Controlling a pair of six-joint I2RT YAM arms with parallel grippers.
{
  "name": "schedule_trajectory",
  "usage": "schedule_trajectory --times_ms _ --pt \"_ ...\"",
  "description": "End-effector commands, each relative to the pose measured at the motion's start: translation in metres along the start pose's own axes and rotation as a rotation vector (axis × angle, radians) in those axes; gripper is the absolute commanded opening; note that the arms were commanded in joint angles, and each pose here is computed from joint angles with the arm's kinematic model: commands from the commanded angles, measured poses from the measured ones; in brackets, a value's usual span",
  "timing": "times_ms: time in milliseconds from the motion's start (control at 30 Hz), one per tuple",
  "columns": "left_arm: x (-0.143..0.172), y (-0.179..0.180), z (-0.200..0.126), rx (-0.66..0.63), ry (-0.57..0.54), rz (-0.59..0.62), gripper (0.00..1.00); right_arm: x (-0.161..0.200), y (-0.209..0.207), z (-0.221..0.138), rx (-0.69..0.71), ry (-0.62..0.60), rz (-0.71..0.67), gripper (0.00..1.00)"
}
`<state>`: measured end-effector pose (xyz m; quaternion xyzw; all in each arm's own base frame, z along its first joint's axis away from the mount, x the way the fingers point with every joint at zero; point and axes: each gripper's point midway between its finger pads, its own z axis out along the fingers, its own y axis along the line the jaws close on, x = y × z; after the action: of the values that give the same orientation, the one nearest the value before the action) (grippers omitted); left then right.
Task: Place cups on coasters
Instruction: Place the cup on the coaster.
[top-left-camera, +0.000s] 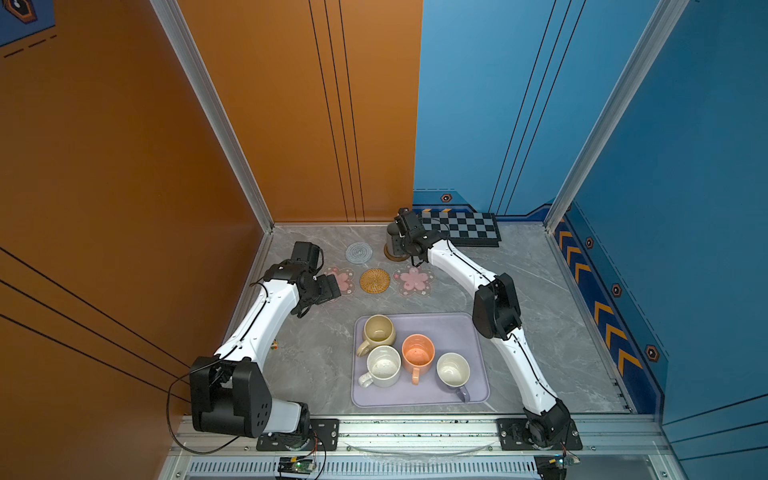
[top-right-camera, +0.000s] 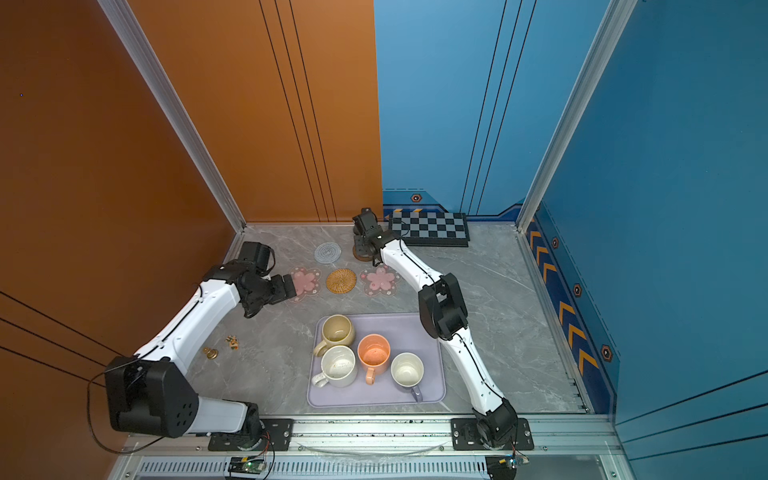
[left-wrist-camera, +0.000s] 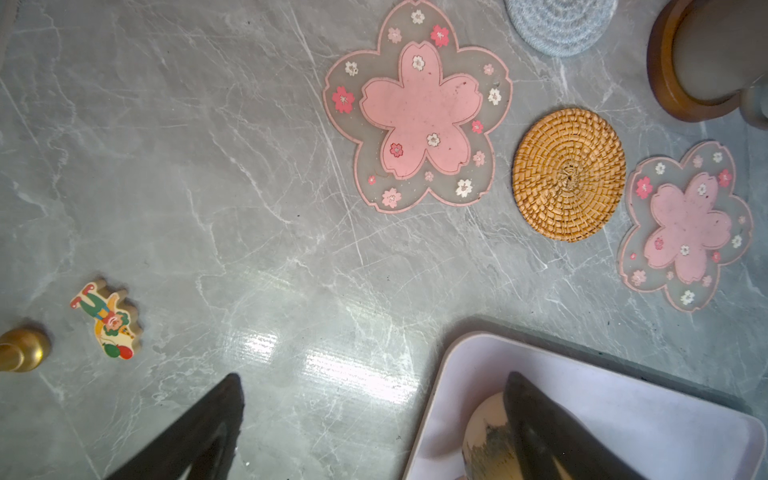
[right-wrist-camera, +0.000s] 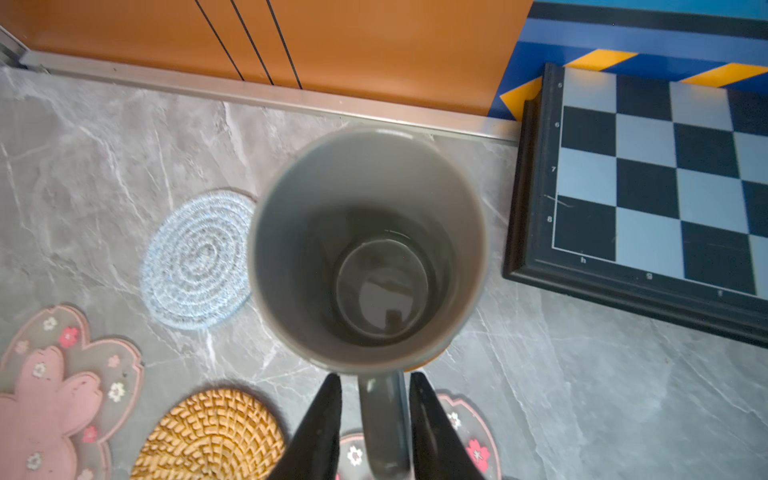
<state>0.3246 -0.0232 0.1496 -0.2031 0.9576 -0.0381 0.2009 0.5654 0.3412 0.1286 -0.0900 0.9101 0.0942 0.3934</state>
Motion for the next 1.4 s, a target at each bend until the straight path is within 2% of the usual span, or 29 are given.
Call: schedule_trajectory --times_ms 0,333,433,533,800,933,1200,1367 --pt "0.004 0.001 0.002 0.008 0.024 -0.004 0.98 -0.012 0.002 -0.002 -0.021 -0.030 0.026 0.32" --pt "0.004 -0.001 -0.001 0.019 0.020 -0.004 0.98 -0.010 0.000 -0.007 -0.013 -0.016 0.026 0.32" --pt "0.004 -0.002 -0.002 0.025 0.019 -0.004 0.98 -0.013 0.002 -0.014 -0.028 -0.013 0.022 0.35" --pt "0.004 -0.003 -0.006 0.030 0.009 0.002 0.98 -0.022 0.008 -0.028 -0.065 -0.029 0.010 0.45" --pt "0.009 -0.010 -0.019 0.064 -0.020 0.045 0.98 -0.042 0.010 -0.072 -0.083 -0.071 0.012 0.49" --pt "0.019 -0.021 -0.023 0.120 0.002 0.076 0.98 -0.045 0.014 -0.095 -0.096 -0.081 0.003 0.52" --pt "0.043 -0.033 -0.036 0.145 0.000 0.161 0.98 -0.039 0.015 -0.152 -0.088 -0.102 -0.070 0.56" --pt "0.059 -0.032 -0.048 0.139 -0.016 0.205 0.98 -0.021 0.003 -0.190 -0.036 -0.110 -0.111 0.57"
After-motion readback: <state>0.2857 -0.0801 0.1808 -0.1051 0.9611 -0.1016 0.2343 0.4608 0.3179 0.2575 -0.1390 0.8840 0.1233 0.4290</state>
